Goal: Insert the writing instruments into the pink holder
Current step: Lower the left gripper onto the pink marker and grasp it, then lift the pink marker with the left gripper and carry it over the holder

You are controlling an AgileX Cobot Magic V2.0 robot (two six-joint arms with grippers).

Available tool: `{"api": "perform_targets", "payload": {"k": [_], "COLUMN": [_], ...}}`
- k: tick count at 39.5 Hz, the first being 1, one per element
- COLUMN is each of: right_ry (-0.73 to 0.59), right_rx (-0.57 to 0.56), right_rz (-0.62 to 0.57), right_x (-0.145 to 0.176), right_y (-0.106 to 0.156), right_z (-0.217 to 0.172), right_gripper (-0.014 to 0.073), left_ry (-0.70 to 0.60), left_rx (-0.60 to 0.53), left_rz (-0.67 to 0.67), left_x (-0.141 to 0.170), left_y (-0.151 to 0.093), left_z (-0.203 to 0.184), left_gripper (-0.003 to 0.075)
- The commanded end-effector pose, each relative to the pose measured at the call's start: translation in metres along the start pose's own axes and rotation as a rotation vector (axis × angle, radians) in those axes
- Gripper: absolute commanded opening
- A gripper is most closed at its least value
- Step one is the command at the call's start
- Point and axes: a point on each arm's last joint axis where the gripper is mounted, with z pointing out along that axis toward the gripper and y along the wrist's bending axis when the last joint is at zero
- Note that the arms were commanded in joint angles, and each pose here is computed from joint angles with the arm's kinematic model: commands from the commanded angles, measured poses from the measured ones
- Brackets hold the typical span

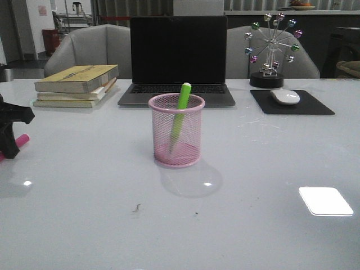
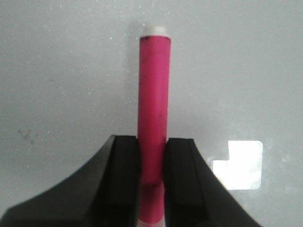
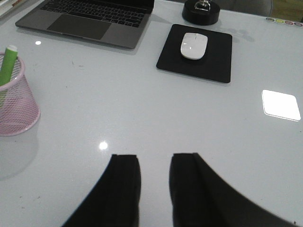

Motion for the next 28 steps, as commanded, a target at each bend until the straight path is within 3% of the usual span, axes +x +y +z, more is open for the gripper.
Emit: {"api": "perform_targets", "payload": {"k": [1, 6, 14, 28], "right_ry": [-0.094, -0.094, -0.094, -0.094], "right_rx": [0.047, 0.047, 0.047, 0.047], "right_rz": [0.009, 0.009, 0.009, 0.009], "right_x": [-0.016, -0.016, -0.016, -0.016], "right_y": [-0.005, -0.005, -0.005, -0.005], "right_z": [-0.004, -0.004, -0.004, -0.004], "right_gripper": [0.0309, 0.0309, 0.0309, 0.0309], "left_ry": [-0.007, -0.023, -0.157, -0.593], "left_rx": [0.019, 0.042, 0.094, 0.129], "left_rz": [-0.016, -0.031, -0.015, 0.088], "left_x": [-0.003, -0.007, -0.030, -0.068], "left_y": [-0.003, -0.007, -0.021, -0.073], "left_z": [-0.012, -0.018, -0.047, -0.134], "left_gripper": [0.0099, 0.0099, 0.0099, 0.0099]}}
